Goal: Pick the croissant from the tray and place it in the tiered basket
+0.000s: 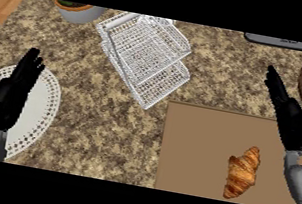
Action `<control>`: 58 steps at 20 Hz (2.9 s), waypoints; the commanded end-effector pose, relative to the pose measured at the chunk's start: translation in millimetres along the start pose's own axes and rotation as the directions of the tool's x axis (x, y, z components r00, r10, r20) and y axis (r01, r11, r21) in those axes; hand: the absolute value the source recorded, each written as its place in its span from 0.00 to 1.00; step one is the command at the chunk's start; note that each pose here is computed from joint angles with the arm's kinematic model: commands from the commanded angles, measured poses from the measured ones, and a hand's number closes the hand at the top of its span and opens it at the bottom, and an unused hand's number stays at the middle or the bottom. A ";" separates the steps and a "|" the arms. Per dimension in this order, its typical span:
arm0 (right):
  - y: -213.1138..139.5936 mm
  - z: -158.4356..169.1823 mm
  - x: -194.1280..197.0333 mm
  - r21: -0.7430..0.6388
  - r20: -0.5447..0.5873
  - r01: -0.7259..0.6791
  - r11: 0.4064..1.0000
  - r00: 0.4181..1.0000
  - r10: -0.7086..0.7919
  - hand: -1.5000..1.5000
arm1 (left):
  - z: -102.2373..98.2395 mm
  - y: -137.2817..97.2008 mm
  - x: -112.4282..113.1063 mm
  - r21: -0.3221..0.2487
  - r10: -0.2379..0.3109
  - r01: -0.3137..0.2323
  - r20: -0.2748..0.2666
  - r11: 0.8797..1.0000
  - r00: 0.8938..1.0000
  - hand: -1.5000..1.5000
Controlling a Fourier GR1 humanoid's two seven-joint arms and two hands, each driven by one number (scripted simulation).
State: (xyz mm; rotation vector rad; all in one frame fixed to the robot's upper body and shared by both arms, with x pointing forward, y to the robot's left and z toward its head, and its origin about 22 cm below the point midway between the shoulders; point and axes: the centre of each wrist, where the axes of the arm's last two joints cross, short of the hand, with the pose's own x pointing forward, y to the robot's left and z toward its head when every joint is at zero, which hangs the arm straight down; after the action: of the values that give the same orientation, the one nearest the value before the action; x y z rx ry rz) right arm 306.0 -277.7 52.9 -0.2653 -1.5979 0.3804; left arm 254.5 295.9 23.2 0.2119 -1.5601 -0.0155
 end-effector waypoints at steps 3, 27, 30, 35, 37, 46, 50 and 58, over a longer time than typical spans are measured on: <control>-41.9 19.4 7.9 -0.449 0.013 -0.054 0.892 0.998 0.067 1.00 | 25.8 4.1 -34.7 0.076 -0.063 0.074 -0.135 0.994 0.989 0.50; 45.3 231.1 -38.4 -0.759 -0.559 -0.354 0.546 0.785 -0.268 0.00 | 52.1 -38.8 -64.8 0.034 -0.045 0.055 -0.235 0.998 0.971 0.50; 48.2 250.8 -36.0 -0.680 -0.667 -0.442 0.585 0.704 -0.243 0.00 | 49.6 -39.7 -64.0 0.013 -0.061 0.065 -0.219 0.998 0.974 0.50; 42.4 262.6 -14.7 -0.622 -0.753 -0.546 0.562 0.613 -0.238 0.00 | 46.7 -53.3 -60.5 -0.005 -0.053 0.053 -0.208 0.999 0.977 0.50; 36.8 258.1 -2.6 -0.612 -0.769 -0.575 0.543 0.592 -0.240 0.00 | 40.0 -48.8 -58.6 -0.022 -0.076 0.073 -0.208 0.997 0.975 0.50; 45.9 219.7 32.1 -0.441 -0.894 -0.700 0.562 0.400 -0.204 0.00 | 38.5 -67.1 -52.1 -0.042 -0.053 0.045 -0.212 0.998 0.976 0.50; 56.4 200.5 38.4 -0.335 -0.941 -0.721 0.607 0.285 -0.180 0.00 | 41.3 -66.7 -57.8 -0.048 -0.072 0.064 -0.215 0.997 0.974 0.50; 68.6 147.9 50.1 -0.294 -0.948 -0.685 0.667 0.297 -0.113 0.00 | 35.4 -72.3 -61.0 -0.030 -0.067 0.062 -0.231 0.998 0.971 0.50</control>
State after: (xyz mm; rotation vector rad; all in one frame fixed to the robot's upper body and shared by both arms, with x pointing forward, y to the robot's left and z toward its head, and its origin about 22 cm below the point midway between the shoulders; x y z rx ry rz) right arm 126.3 -220.5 55.0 -1.2351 -0.5219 -0.1205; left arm 224.6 235.7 -44.4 0.2391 -1.3345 -0.0647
